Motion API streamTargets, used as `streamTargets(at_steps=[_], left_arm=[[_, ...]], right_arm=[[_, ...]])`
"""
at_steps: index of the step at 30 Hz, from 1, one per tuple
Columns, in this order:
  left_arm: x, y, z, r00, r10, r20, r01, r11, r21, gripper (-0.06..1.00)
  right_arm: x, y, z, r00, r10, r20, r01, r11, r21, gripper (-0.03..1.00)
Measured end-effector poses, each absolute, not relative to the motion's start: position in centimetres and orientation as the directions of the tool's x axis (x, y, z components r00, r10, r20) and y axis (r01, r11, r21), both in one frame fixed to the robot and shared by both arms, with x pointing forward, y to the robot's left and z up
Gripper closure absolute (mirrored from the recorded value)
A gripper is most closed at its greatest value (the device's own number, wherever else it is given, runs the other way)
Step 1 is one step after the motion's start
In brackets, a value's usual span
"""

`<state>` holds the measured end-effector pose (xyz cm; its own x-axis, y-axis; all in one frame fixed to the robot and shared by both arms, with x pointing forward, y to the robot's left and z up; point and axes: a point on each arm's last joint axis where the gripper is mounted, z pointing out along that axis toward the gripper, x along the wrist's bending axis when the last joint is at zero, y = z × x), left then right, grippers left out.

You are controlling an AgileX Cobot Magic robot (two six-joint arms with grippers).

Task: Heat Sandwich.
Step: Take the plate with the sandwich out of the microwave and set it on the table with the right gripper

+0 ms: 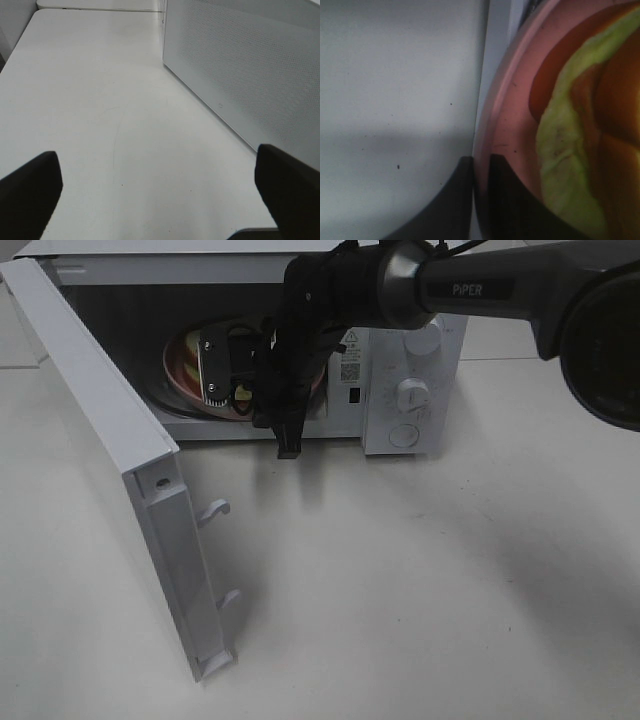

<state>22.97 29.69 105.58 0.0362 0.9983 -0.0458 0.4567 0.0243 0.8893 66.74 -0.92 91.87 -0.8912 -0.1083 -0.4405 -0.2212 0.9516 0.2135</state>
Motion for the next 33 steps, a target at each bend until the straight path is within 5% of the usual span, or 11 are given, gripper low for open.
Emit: streamTargets(at_steps=[33], left_arm=[[23.0, 29.7, 105.6, 0.036, 0.998, -0.045, 0.457, 0.024, 0.889, -0.02]], right_arm=[[62.5, -3.0, 94.0, -0.835, -0.376, -0.403, -0.464, 0.874, 0.145, 0.92]])
